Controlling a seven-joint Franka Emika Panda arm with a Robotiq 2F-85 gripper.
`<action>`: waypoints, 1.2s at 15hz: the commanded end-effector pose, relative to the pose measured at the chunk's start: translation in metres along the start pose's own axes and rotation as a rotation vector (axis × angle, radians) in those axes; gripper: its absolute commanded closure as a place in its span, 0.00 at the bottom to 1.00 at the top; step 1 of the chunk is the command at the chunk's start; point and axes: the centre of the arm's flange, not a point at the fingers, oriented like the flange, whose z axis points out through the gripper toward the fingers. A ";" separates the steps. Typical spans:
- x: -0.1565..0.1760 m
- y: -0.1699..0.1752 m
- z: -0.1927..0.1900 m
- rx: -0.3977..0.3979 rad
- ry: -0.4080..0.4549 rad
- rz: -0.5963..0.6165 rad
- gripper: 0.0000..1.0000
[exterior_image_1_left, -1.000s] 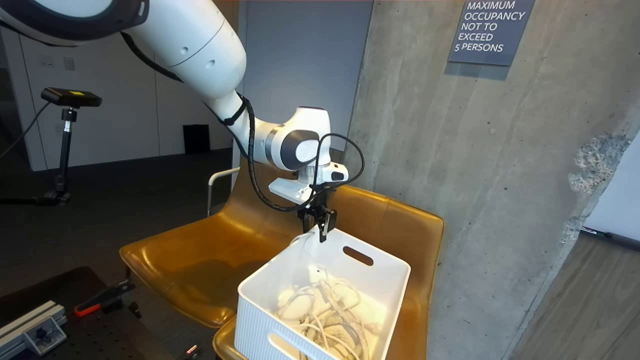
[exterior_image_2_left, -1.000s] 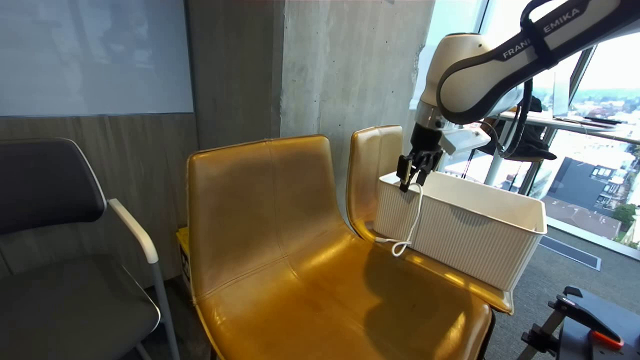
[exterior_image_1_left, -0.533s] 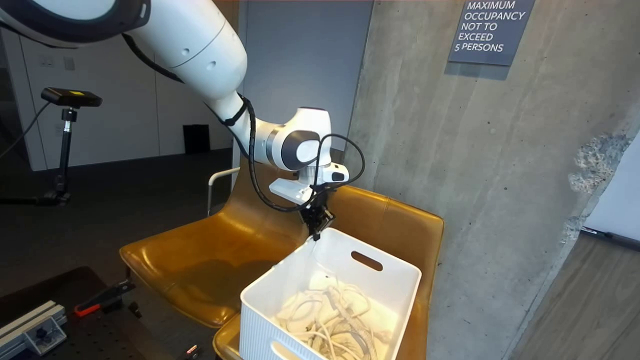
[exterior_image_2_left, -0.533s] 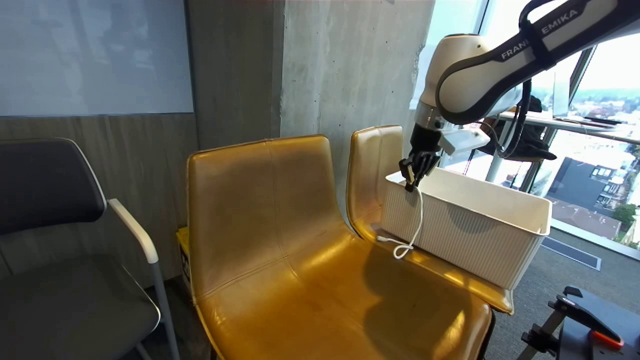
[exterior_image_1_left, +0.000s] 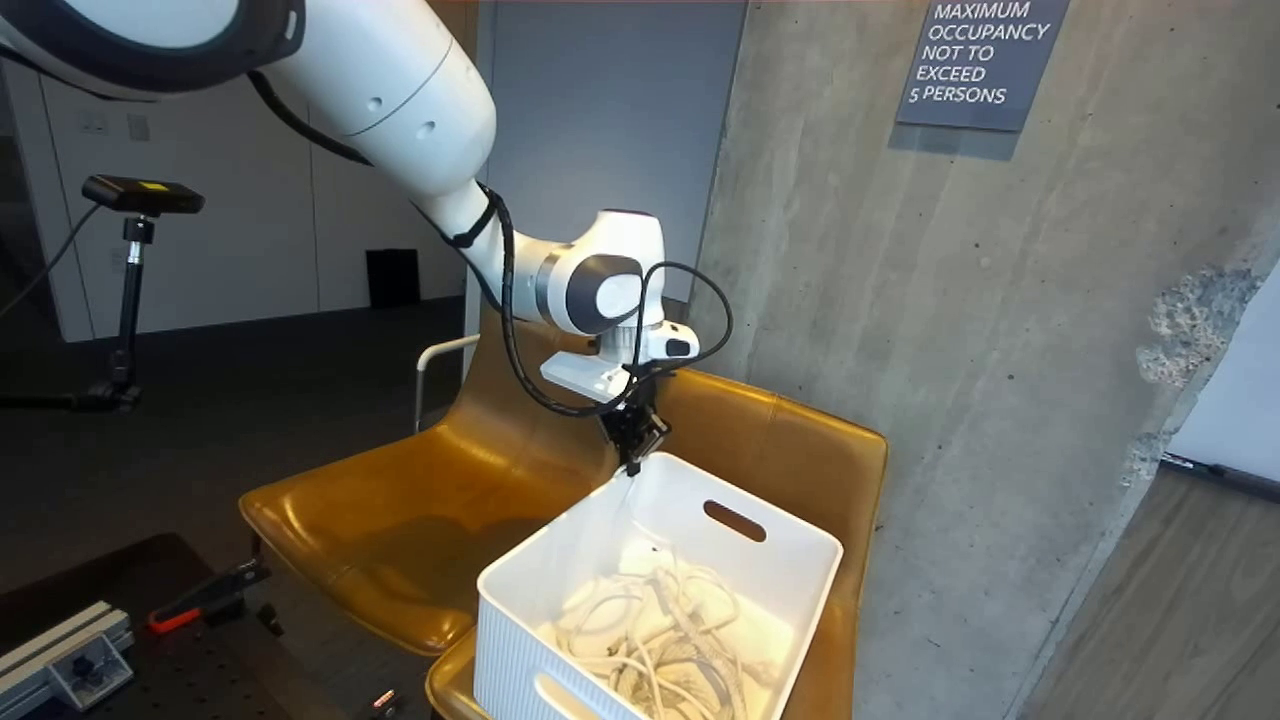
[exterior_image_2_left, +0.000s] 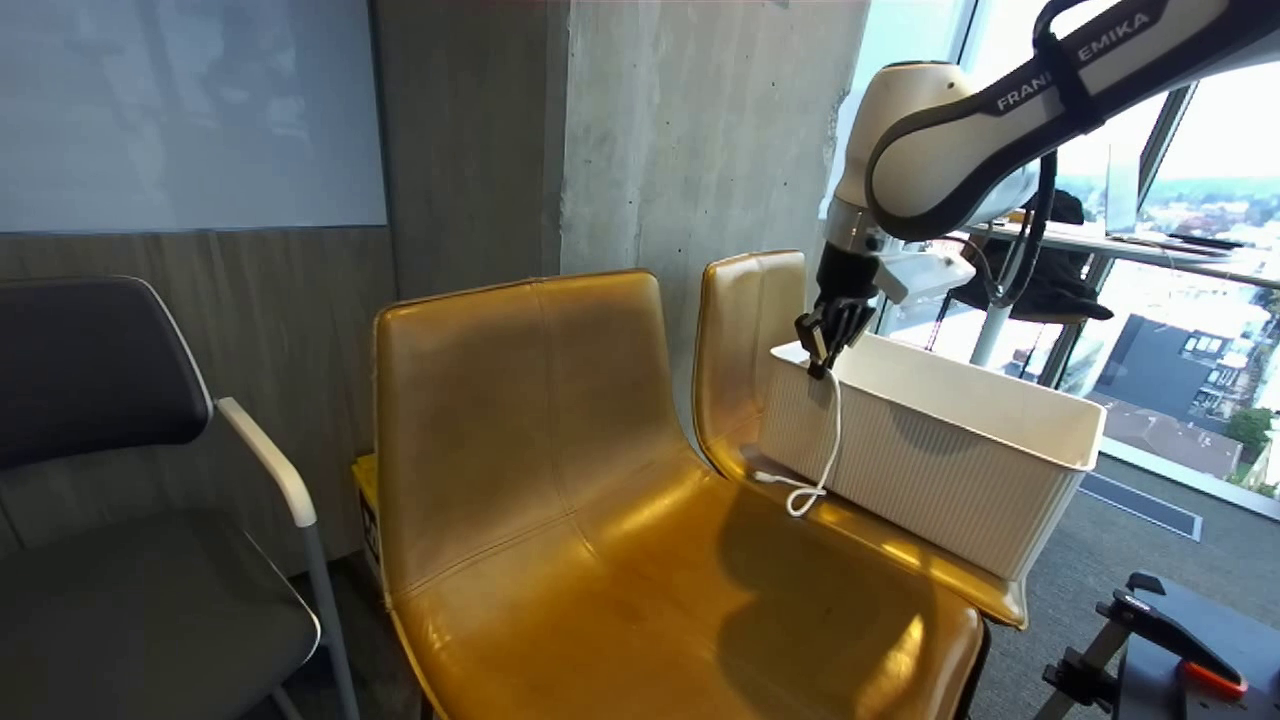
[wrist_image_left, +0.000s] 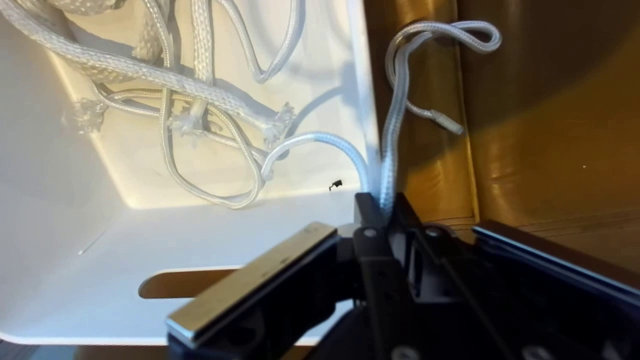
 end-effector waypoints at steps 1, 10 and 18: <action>0.017 -0.032 -0.019 0.017 -0.010 -0.051 0.97; 0.013 -0.089 -0.024 -0.008 -0.102 -0.185 0.97; 0.007 -0.071 -0.017 -0.022 -0.119 -0.207 0.44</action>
